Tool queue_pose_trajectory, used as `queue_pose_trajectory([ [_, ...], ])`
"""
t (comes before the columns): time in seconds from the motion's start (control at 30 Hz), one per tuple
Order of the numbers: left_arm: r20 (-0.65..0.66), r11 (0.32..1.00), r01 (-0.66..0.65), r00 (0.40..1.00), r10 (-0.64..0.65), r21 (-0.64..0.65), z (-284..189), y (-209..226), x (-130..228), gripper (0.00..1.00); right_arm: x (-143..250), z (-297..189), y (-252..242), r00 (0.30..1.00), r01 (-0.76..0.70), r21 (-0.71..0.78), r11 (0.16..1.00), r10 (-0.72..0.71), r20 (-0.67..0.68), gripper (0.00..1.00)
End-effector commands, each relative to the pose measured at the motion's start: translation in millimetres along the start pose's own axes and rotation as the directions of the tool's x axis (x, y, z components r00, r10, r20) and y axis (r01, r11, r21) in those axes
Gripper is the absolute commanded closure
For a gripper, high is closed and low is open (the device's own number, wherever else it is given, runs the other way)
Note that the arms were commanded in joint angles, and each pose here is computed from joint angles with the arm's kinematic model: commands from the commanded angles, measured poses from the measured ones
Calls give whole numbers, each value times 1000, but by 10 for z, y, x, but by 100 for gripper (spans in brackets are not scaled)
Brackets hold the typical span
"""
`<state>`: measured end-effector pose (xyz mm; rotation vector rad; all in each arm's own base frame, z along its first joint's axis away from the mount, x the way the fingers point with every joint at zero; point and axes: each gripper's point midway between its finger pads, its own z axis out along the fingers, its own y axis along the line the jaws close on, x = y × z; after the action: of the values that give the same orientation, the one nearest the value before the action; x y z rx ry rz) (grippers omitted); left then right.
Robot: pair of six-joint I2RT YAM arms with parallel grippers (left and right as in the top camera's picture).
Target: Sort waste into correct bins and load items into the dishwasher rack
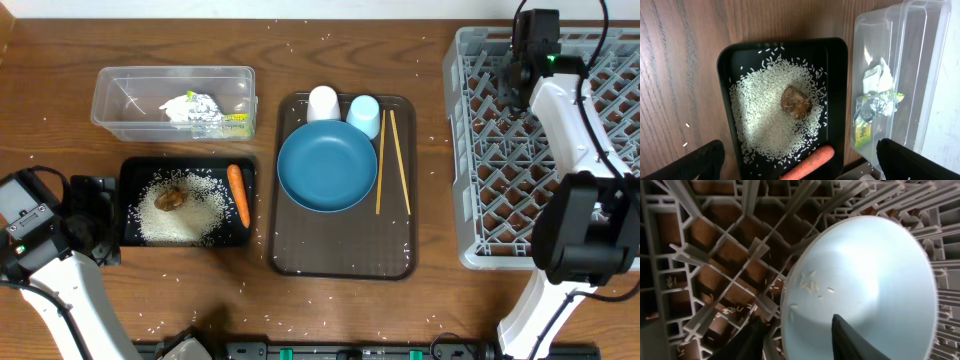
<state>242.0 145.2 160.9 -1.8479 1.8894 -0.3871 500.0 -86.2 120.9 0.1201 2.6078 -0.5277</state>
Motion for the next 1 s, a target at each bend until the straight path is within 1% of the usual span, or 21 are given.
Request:
queue_pose_trajectory([
  [0.0,9,1000,-13,1000,13,-6,-9,13,-18,2,89,138,-46,999,-16,23,1000,17,-29,71],
  [0.1,9,1000,-13,1000,13,-6,-9,13,-18,3,65,134,-50,1000,-19,23,1000,20,-20,78],
  [0.23,9,1000,-13,1000,13,-6,-9,14,-18,2,62,120,-55,1000,-23,23,999,24,-20,98],
  [0.47,9,1000,-13,1000,13,-6,-9,14,-18,2,-55,-72,-126,997,-75,5,997,75,25,99],
  [0.6,9,1000,-13,1000,13,-6,-9,13,-18,2,-161,-250,-50,992,-102,-145,984,112,64,99],
  [0.7,9,1000,-13,1000,13,-6,-9,13,-18,2,-258,-419,-36,982,-134,-280,951,166,95,99],
  [0.8,9,1000,-13,1000,13,-6,-9,14,-18,2,-328,-587,-130,965,-175,-385,906,235,113,99],
  [0.87,9,1000,-13,1000,13,-6,-9,13,-18,2,-372,-698,-183,954,-185,-478,859,273,123,99],
  [0.97,9,1000,-13,1000,13,-6,-9,13,-18,2,-428,-862,-169,939,-168,-657,735,323,121,99],
])
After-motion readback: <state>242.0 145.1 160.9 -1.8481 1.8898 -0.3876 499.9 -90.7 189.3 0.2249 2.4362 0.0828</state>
